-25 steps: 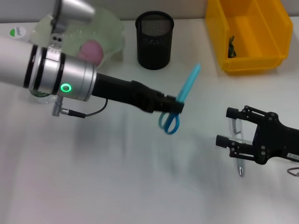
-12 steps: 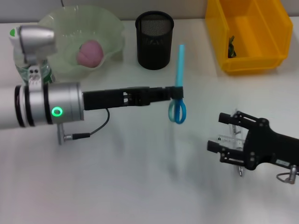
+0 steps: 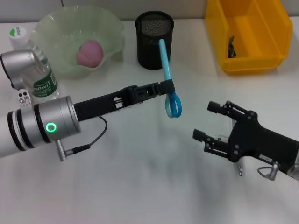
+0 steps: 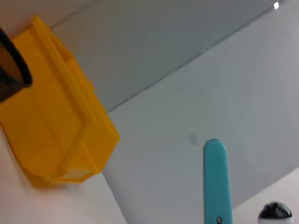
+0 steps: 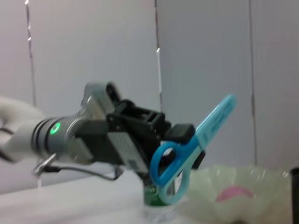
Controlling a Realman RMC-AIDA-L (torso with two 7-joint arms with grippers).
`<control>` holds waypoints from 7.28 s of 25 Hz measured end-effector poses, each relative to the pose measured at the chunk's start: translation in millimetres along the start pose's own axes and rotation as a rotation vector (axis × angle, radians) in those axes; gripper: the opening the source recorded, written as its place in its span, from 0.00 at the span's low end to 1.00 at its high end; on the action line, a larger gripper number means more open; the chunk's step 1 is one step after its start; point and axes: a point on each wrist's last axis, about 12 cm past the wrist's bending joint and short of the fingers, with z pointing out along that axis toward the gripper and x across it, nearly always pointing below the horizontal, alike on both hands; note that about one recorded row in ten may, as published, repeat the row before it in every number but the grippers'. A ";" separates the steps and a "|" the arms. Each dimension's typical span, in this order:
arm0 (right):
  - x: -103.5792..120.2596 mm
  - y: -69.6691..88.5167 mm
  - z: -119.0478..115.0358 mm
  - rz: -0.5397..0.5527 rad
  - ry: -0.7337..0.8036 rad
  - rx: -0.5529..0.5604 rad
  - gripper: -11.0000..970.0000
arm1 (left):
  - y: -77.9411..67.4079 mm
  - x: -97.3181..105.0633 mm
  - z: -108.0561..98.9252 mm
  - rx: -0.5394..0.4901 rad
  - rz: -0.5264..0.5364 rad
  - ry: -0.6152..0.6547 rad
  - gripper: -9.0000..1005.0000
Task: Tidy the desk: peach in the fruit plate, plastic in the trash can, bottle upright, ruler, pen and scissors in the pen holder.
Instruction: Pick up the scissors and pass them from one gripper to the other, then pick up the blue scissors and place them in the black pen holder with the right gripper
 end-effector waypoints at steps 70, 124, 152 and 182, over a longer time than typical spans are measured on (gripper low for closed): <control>-3.6 19.3 82.8 -0.073 -0.112 0.274 0.74 | 11.2 43.8 33.0 -0.108 -0.292 -0.460 0.22; -25.9 -46.7 41.7 0.272 -0.172 0.242 0.10 | 21.7 25.2 2.2 -0.232 0.377 -0.316 0.47; -160.3 -154.8 80.4 0.264 0.392 0.080 0.13 | 28.9 35.0 -29.5 -0.313 0.685 -0.203 0.80; -197.2 -151.8 184.1 0.063 0.715 0.116 0.16 | 38.3 36.6 -27.2 -0.363 0.731 -0.087 0.79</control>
